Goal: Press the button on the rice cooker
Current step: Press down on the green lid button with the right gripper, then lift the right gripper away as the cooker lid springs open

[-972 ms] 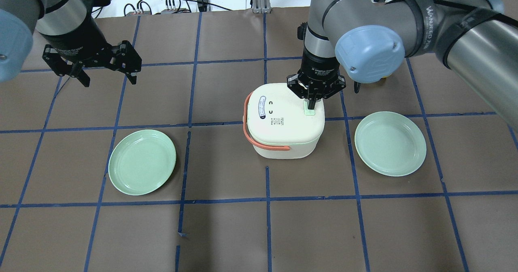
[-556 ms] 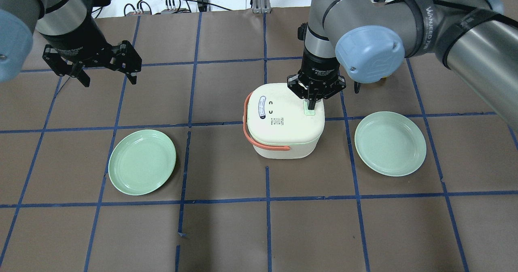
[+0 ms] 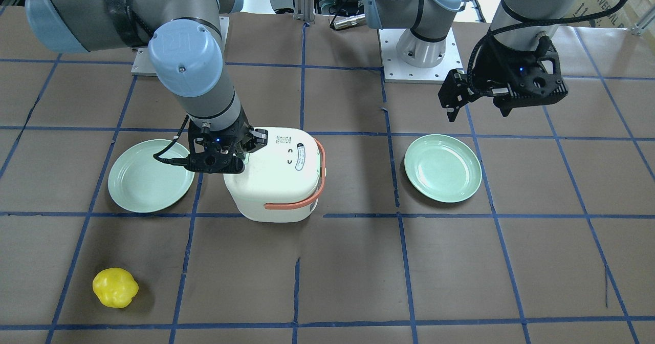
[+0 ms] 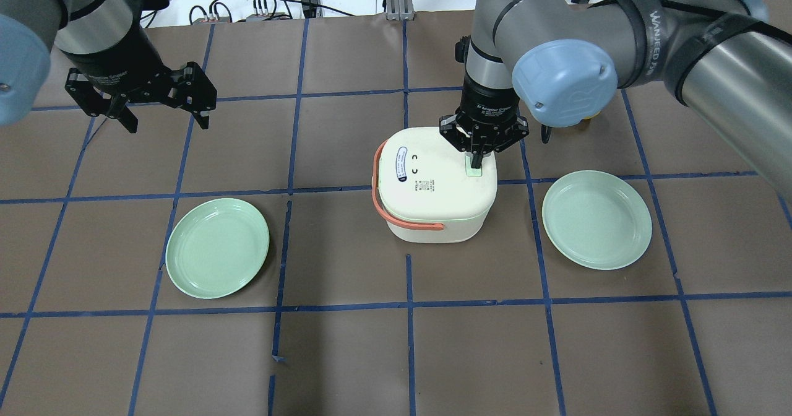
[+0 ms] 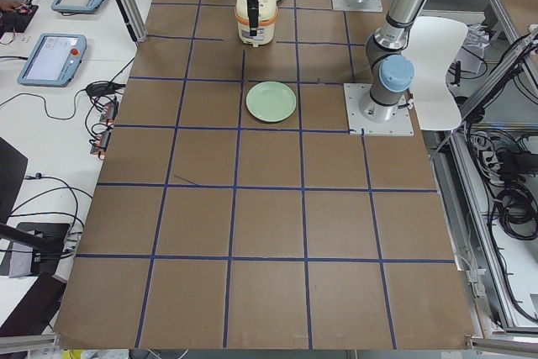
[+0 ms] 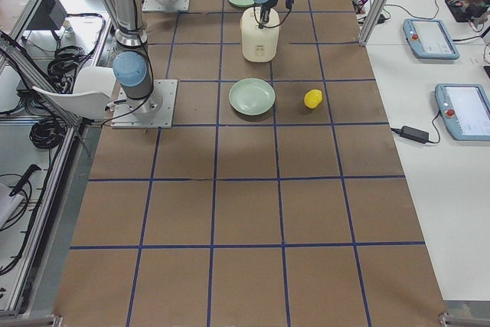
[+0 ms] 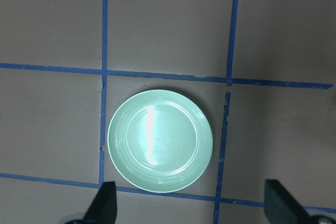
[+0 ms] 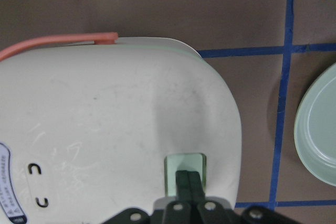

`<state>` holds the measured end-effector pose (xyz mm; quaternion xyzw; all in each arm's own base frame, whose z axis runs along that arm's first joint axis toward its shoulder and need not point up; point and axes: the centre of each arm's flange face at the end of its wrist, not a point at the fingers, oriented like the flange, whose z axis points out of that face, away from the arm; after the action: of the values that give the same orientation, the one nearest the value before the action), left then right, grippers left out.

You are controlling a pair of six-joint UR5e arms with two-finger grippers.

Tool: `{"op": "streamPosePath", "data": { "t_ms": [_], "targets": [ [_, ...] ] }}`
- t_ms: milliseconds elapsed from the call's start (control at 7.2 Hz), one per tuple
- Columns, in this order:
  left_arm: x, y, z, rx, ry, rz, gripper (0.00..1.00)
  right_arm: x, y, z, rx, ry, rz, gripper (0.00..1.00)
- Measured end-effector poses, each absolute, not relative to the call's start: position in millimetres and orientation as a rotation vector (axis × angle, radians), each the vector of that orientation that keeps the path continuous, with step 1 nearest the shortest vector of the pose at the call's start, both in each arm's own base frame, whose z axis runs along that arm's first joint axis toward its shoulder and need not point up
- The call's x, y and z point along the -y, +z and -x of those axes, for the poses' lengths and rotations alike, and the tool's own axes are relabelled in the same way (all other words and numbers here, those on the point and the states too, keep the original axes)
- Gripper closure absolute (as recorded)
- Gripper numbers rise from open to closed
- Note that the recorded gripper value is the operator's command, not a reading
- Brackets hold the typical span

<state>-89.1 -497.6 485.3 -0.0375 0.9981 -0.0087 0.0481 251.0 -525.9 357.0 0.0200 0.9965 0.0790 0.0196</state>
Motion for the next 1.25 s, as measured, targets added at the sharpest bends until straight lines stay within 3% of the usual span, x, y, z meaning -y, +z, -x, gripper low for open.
{"op": "streamPosePath", "data": {
  "t_ms": [278, 417, 833, 972, 1250],
  "targets": [
    [497.6, 485.3, 89.2, -3.043, -0.027, 0.114, 0.00, 525.6, 356.8, -251.7, -3.092, 0.246, -0.063, 0.93],
    [497.6, 485.3, 89.1, -3.043, -0.026, 0.114, 0.00, 525.0, 359.2, -251.6, -3.090, 0.242, -0.063, 0.83],
    [497.6, 485.3, 88.9, -3.043, -0.026, 0.115, 0.00, 519.5, 400.4, -244.5, -3.085, 0.138, -0.060, 0.27],
    [497.6, 485.3, 88.9, -3.043, -0.026, 0.115, 0.00, 522.3, 419.0, -237.7, -3.092, 0.088, -0.068, 0.03],
    [497.6, 485.3, 88.9, -3.043, -0.026, 0.115, 0.00, 535.4, 452.2, -209.1, -3.131, 0.029, -0.065, 0.00]
  ]
}}
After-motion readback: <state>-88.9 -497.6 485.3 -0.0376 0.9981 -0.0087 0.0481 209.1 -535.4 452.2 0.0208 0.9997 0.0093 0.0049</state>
